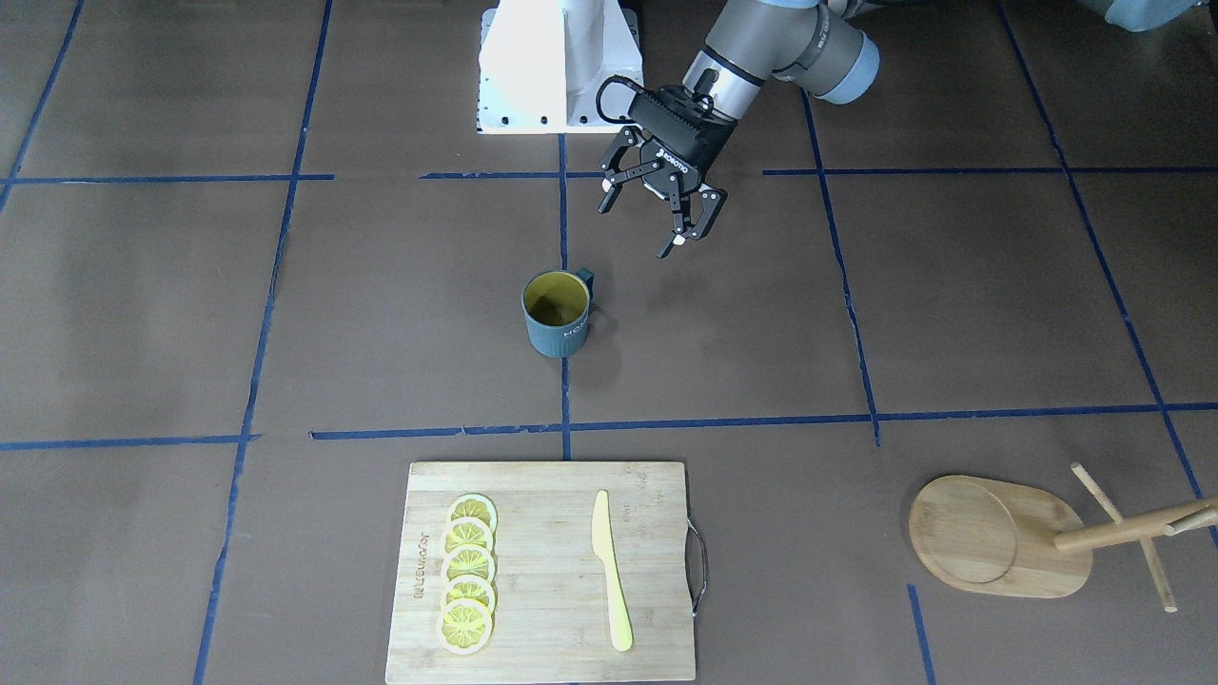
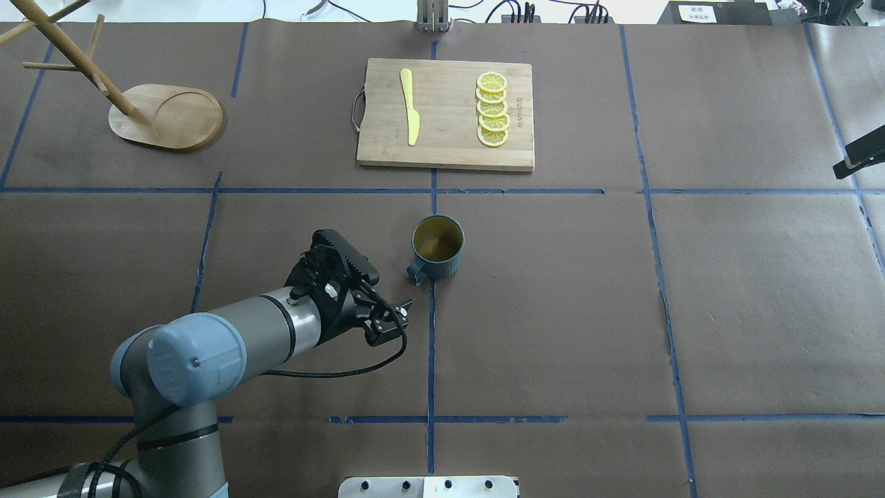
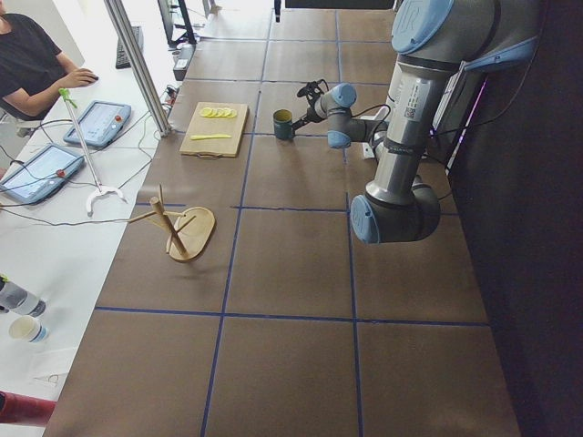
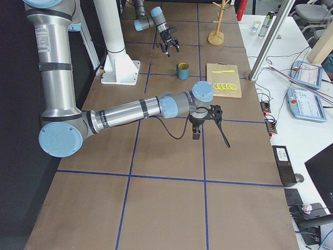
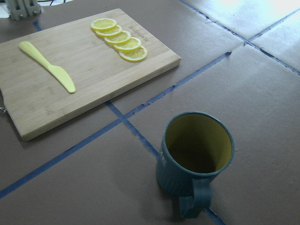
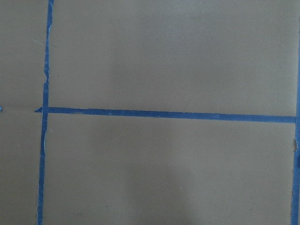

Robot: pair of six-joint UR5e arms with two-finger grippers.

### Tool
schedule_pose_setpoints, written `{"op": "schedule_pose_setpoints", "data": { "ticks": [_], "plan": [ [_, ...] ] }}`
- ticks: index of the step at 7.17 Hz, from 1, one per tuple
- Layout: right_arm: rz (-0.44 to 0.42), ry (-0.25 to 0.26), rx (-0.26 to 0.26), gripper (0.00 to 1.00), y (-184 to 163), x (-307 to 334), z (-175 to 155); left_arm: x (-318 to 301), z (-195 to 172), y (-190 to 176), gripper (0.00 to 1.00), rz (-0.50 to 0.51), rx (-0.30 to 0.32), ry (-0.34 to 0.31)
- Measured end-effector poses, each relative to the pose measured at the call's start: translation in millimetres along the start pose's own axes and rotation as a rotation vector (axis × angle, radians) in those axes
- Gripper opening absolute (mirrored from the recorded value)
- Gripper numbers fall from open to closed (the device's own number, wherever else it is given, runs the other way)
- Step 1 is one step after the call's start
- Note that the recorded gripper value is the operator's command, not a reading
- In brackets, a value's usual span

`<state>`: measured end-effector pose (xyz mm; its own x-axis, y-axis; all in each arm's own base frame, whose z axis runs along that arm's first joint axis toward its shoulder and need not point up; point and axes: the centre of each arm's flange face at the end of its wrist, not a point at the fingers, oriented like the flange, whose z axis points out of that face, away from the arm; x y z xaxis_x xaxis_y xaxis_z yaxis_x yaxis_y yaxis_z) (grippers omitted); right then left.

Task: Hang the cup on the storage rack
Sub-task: 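Move the left gripper to the mug's handle and close on it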

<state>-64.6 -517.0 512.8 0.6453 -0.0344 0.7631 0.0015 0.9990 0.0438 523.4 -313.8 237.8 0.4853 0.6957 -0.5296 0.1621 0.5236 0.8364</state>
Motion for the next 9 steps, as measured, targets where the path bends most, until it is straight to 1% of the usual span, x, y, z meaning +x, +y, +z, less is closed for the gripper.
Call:
{"op": "schedule_pose_setpoints", "data": {
  "ticks": [1,2,4,6,7,8,9],
  "plan": [
    [-0.006,0.000,-0.001,1.00,0.8,1.2,0.7,6.8,11.5,13.3,0.95,-0.007,0.051,-0.001],
    [-0.012,0.001,-0.002,1.00,1.2,1.7,1.1,8.4,19.7,23.3,0.93,-0.016,0.083,0.001],
    [-0.017,0.000,-0.002,1.00,0.8,1.1,0.7,9.3,31.0,31.4,0.90,-0.026,0.113,-0.004],
    [-0.018,0.000,-0.001,1.00,0.1,0.7,0.5,2.9,46.5,33.6,0.88,-0.042,0.164,-0.019],
    [-0.018,0.000,-0.001,1.00,0.0,0.4,0.4,-6.0,50.7,29.8,0.87,-0.046,0.177,-0.024],
    [-0.018,-0.001,-0.001,1.00,-0.1,0.2,0.3,-18.4,55.0,25.7,0.86,-0.046,0.175,-0.019],
    [-0.018,-0.001,-0.001,1.00,0.0,0.2,0.2,-30.7,61.5,26.6,0.86,-0.047,0.172,-0.001]
  ]
}}
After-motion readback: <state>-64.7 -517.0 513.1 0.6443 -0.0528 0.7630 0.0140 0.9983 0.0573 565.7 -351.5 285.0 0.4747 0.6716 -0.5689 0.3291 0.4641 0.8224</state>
